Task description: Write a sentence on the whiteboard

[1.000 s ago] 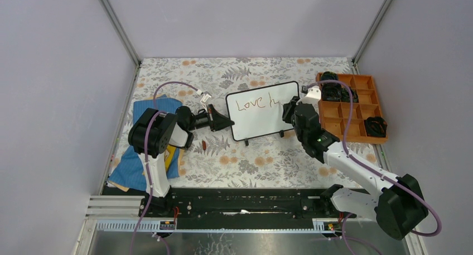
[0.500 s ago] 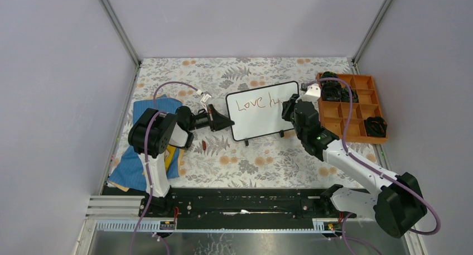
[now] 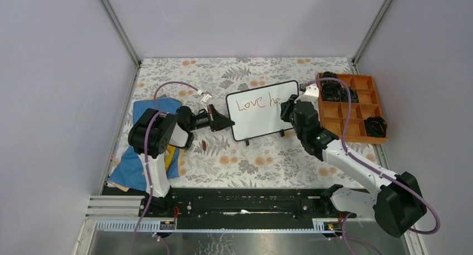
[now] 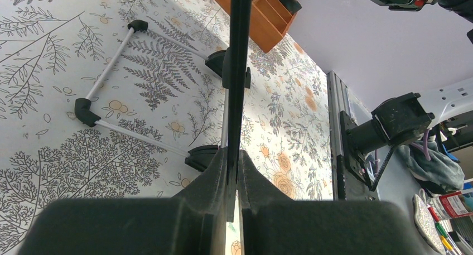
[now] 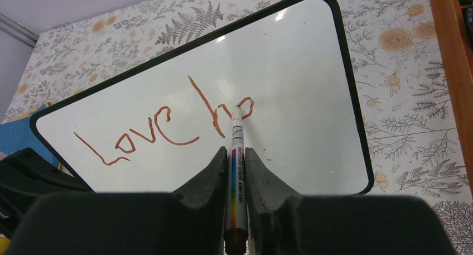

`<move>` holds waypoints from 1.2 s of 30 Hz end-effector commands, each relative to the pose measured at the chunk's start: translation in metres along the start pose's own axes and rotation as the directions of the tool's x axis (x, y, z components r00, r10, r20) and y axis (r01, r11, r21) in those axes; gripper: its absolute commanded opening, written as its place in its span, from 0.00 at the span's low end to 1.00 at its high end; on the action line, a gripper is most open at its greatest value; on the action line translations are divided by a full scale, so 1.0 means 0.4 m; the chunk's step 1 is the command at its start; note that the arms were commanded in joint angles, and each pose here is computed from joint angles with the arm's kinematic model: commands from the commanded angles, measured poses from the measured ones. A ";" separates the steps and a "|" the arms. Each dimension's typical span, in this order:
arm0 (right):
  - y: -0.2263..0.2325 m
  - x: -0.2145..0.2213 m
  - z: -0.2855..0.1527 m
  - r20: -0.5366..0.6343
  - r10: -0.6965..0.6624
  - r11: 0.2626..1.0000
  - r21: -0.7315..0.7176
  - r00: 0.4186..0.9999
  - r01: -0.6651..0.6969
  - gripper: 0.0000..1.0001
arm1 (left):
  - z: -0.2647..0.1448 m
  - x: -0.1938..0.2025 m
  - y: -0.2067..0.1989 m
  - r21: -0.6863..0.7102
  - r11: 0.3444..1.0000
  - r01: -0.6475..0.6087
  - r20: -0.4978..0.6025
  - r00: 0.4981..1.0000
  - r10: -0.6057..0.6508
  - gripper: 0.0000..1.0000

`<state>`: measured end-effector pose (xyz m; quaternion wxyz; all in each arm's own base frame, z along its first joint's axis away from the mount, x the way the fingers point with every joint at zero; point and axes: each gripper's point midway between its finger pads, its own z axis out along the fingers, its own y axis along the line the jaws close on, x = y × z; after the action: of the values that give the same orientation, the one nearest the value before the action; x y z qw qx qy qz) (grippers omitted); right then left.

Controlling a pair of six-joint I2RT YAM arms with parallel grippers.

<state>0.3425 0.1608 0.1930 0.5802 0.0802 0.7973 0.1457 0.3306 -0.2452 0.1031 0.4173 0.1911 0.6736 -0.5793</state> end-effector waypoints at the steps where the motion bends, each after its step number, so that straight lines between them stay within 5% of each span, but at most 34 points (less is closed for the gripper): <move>1: -0.008 0.008 -0.001 -0.010 0.007 1.000 0.007 1.000 -0.007 0.00 | 0.002 0.019 0.004 -0.009 1.000 0.020 -0.028 0.999 -0.020 0.00; 36: -0.064 -0.047 -0.022 0.081 0.029 0.991 0.128 0.996 -0.039 0.00 | 0.004 0.022 0.002 -0.009 1.000 0.017 -0.034 0.999 -0.018 0.00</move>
<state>0.3374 0.1370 0.1756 0.5719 0.1095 0.8079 0.0911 0.3292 -0.2470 0.1026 0.4163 0.1954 0.6739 -0.5782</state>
